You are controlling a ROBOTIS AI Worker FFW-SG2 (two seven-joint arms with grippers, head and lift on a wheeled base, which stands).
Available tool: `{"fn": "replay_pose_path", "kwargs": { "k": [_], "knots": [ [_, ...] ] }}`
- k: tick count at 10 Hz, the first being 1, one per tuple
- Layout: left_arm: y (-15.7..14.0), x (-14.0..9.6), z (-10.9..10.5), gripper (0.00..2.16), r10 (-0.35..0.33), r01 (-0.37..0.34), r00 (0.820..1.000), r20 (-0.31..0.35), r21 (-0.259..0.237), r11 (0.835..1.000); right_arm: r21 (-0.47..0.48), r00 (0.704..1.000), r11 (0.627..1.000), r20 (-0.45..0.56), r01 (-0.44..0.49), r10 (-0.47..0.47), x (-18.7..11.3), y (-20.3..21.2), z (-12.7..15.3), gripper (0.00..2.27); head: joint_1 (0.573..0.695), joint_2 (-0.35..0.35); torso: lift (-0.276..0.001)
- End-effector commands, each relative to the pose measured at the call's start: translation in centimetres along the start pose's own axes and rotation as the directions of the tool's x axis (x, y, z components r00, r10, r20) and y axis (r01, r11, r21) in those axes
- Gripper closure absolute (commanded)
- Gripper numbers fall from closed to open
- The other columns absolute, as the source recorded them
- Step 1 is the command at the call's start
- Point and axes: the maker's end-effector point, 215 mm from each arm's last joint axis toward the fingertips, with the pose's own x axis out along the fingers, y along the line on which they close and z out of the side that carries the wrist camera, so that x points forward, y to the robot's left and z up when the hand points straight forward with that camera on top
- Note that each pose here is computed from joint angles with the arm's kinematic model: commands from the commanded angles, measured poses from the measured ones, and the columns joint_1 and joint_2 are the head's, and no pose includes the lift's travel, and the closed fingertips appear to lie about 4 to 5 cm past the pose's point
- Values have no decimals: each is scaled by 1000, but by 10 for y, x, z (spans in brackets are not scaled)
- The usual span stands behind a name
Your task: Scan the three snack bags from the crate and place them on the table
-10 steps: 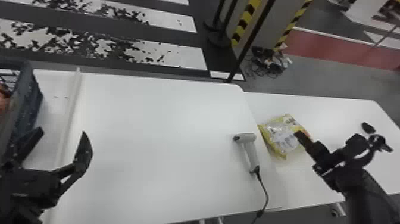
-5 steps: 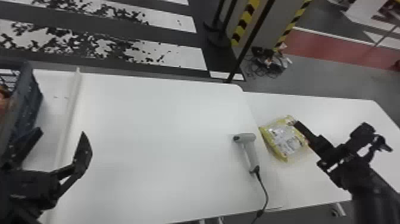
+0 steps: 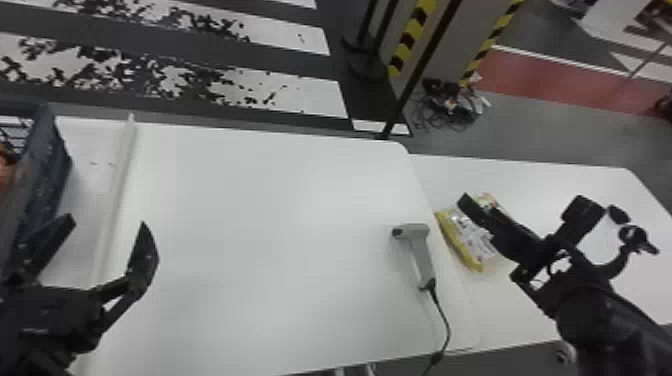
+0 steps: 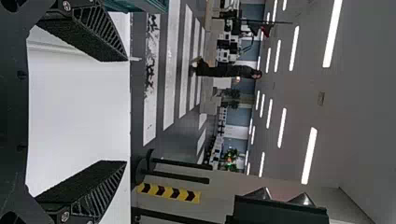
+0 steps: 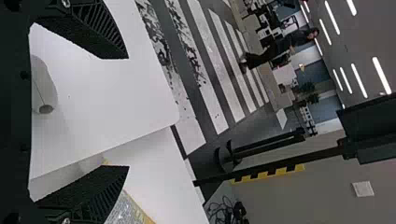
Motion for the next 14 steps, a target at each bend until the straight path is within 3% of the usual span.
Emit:
{"fn": "replay_pose_path", "kwargs": {
  "k": [1,4,8,11,14],
  "knots": [
    [-2,1,1,93,0,0,1000,2,1,1000,-71,997,995,-9,-71,71,-5,56,-16,43,695,-350,-62],
    [1,4,-1,93,11,-11,1000,-2,7,1000,-178,980,966,34,-185,194,-13,156,-42,63,695,-350,-62],
    [3,15,-2,93,11,-11,1000,1,6,1000,-294,954,933,152,-207,260,-21,239,-69,76,695,-226,-62],
    [7,24,-8,93,20,-20,1000,-4,2,1000,-353,931,919,240,-178,273,-27,268,-92,83,695,-146,-62],
    [25,29,-2,93,79,-79,997,14,1,997,-354,916,922,299,-155,269,-31,277,-98,83,695,-104,-62]
  ]
}}
